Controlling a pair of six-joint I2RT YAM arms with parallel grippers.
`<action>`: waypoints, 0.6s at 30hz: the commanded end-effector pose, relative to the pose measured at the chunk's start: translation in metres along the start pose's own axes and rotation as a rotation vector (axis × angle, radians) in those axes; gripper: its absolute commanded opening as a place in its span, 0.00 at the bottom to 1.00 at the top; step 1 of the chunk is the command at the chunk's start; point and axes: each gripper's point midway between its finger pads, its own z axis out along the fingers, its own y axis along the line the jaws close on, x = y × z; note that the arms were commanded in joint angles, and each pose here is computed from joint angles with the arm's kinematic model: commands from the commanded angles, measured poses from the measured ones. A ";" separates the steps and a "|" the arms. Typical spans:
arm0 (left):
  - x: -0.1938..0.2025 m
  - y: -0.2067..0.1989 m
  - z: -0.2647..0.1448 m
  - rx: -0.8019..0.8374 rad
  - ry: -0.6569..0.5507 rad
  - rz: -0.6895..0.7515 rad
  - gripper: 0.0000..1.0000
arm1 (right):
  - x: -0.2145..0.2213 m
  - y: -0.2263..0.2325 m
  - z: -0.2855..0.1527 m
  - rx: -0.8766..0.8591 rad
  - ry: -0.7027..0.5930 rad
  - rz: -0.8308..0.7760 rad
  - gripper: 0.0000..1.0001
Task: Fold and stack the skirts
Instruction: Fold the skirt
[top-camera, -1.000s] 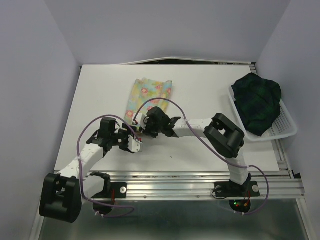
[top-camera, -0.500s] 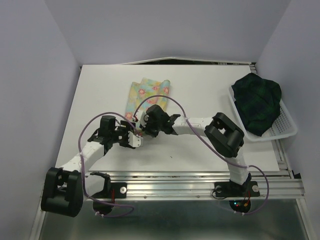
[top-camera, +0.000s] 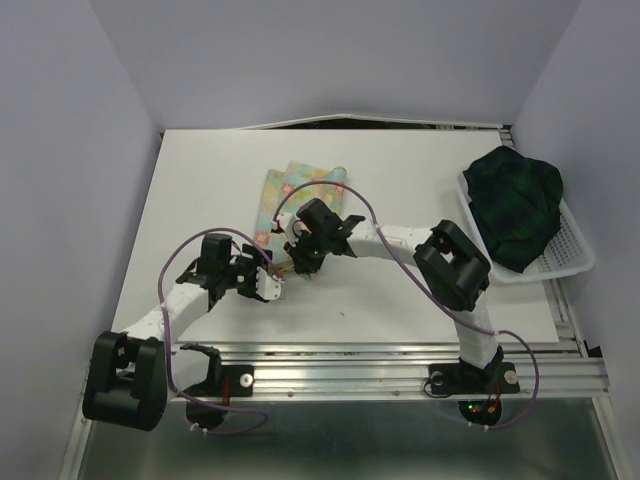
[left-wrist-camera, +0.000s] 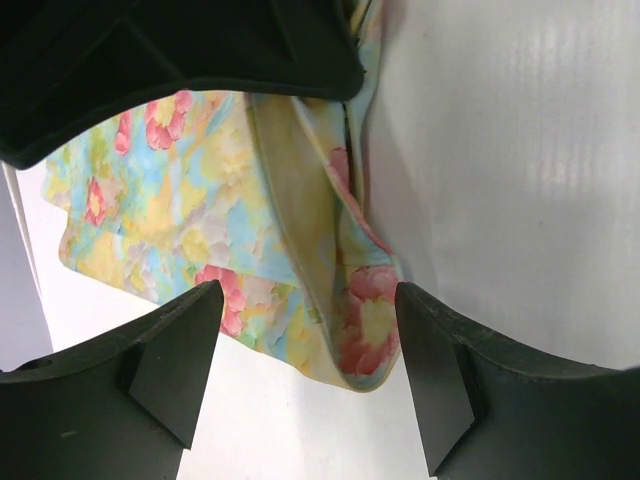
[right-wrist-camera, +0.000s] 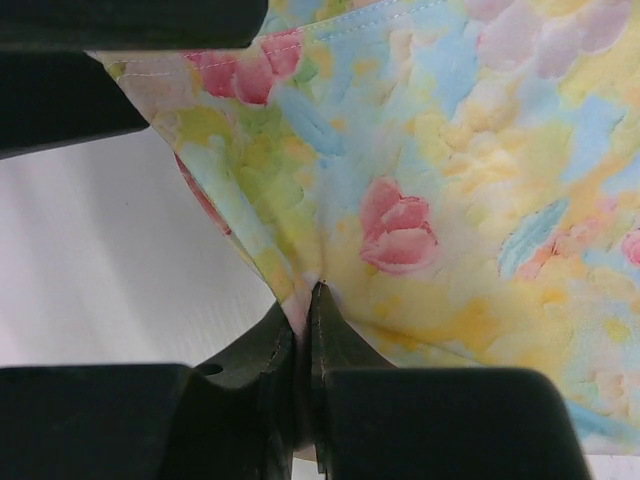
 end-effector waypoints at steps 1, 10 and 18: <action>-0.018 0.003 -0.004 0.017 -0.074 0.010 0.82 | -0.008 0.006 -0.005 -0.047 0.010 0.043 0.01; -0.018 0.002 -0.002 0.095 -0.076 -0.023 0.86 | -0.023 0.005 -0.011 -0.077 -0.011 0.092 0.01; -0.014 0.013 0.007 0.066 -0.031 -0.003 0.86 | -0.036 0.012 -0.022 -0.144 -0.041 0.140 0.01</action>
